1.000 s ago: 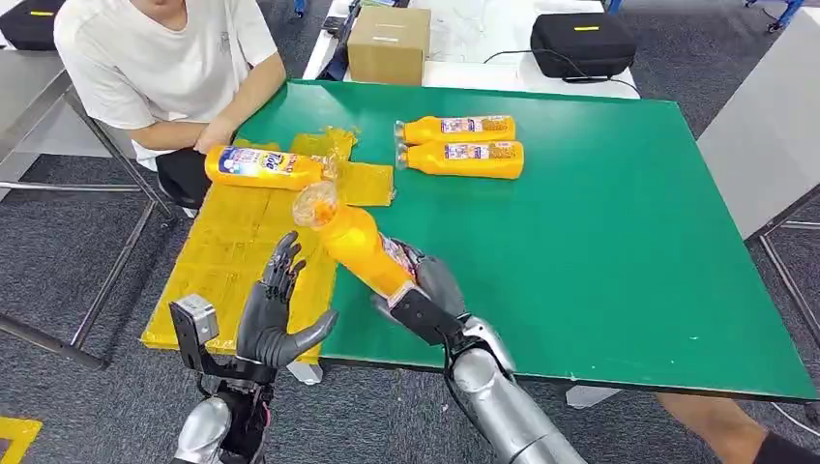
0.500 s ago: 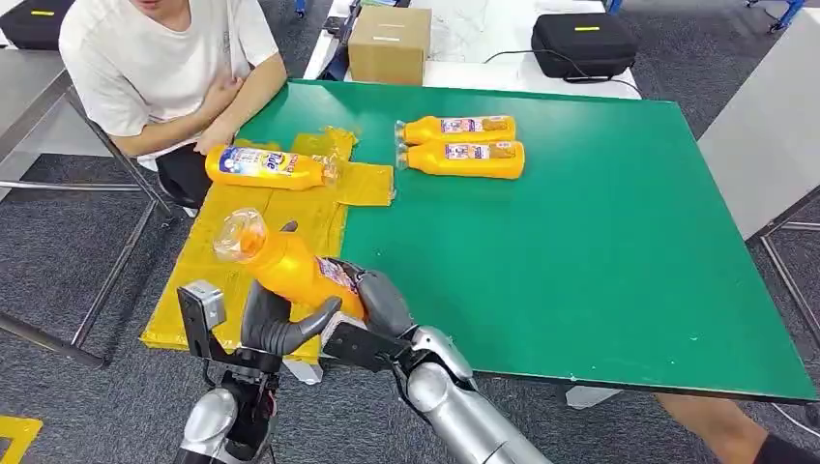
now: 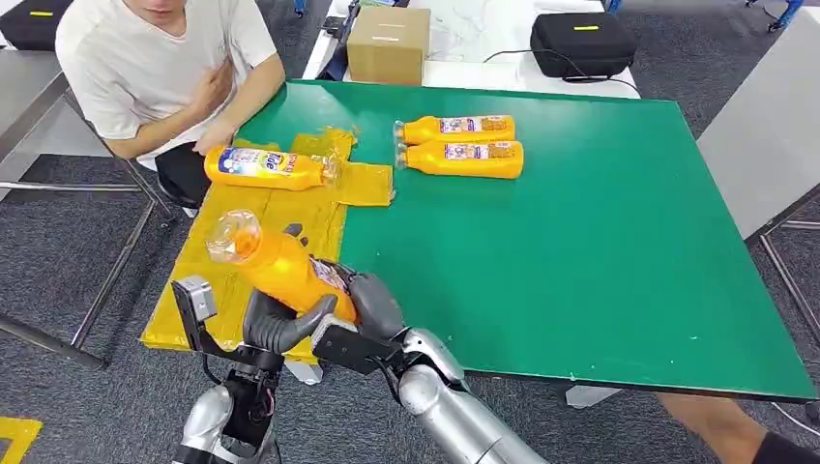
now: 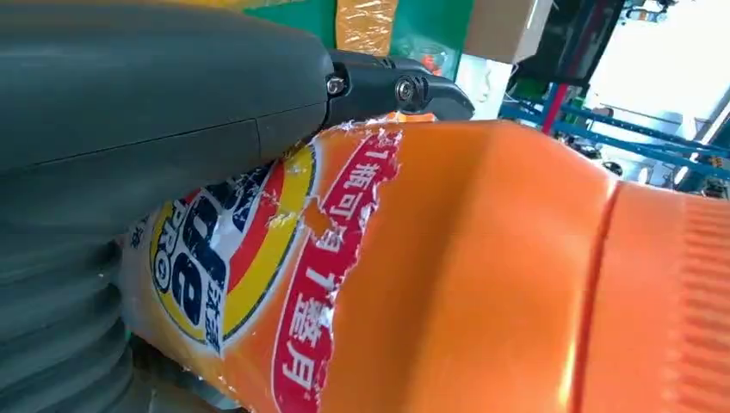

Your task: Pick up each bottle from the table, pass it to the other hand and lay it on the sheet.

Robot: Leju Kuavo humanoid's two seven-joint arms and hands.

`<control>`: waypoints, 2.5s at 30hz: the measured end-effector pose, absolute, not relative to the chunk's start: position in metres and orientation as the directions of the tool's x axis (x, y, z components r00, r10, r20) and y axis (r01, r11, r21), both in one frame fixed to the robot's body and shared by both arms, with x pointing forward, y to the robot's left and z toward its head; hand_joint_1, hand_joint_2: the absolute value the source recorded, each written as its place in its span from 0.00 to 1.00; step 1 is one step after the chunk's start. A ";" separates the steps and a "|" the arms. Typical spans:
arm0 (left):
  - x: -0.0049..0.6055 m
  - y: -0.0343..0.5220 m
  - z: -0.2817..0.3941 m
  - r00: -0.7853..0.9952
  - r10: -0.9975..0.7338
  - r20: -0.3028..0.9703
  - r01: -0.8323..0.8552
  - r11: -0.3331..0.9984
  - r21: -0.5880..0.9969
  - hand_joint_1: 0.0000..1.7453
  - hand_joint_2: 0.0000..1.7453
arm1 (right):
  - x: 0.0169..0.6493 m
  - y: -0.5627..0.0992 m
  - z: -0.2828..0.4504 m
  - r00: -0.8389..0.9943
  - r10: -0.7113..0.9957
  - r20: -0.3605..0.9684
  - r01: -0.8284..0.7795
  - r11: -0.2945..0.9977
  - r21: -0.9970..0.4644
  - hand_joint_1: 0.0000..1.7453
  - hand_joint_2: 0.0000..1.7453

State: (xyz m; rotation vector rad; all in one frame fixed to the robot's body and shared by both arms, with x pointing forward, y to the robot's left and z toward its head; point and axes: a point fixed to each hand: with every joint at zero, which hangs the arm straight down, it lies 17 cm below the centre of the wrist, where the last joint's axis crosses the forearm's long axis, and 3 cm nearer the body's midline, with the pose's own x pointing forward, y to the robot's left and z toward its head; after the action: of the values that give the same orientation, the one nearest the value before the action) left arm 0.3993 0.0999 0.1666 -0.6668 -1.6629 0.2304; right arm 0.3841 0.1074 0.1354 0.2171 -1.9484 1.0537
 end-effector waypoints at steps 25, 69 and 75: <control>0.407 0.117 0.161 -0.020 0.616 0.788 0.291 0.757 -0.585 1.00 1.00 | 0.387 0.104 0.120 -0.582 0.302 0.755 -0.454 0.649 -0.610 0.00 0.00; 0.508 0.278 0.026 -0.277 -0.830 0.484 0.289 0.408 0.866 0.92 1.00 | 0.357 0.117 0.130 -0.613 0.209 0.762 -0.499 0.645 -0.578 0.00 0.00; 0.503 0.276 0.015 -0.281 -0.830 0.482 0.343 0.383 0.858 0.00 1.00 | 0.355 0.118 0.128 -0.611 0.201 0.766 -0.506 0.645 -0.572 0.00 0.00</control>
State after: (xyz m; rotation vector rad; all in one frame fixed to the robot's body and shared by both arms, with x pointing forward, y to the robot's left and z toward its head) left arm 0.5031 0.2757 0.0147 0.4694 -1.4340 -1.2195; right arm 0.3551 0.1178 0.1279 0.2385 -1.9906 1.0231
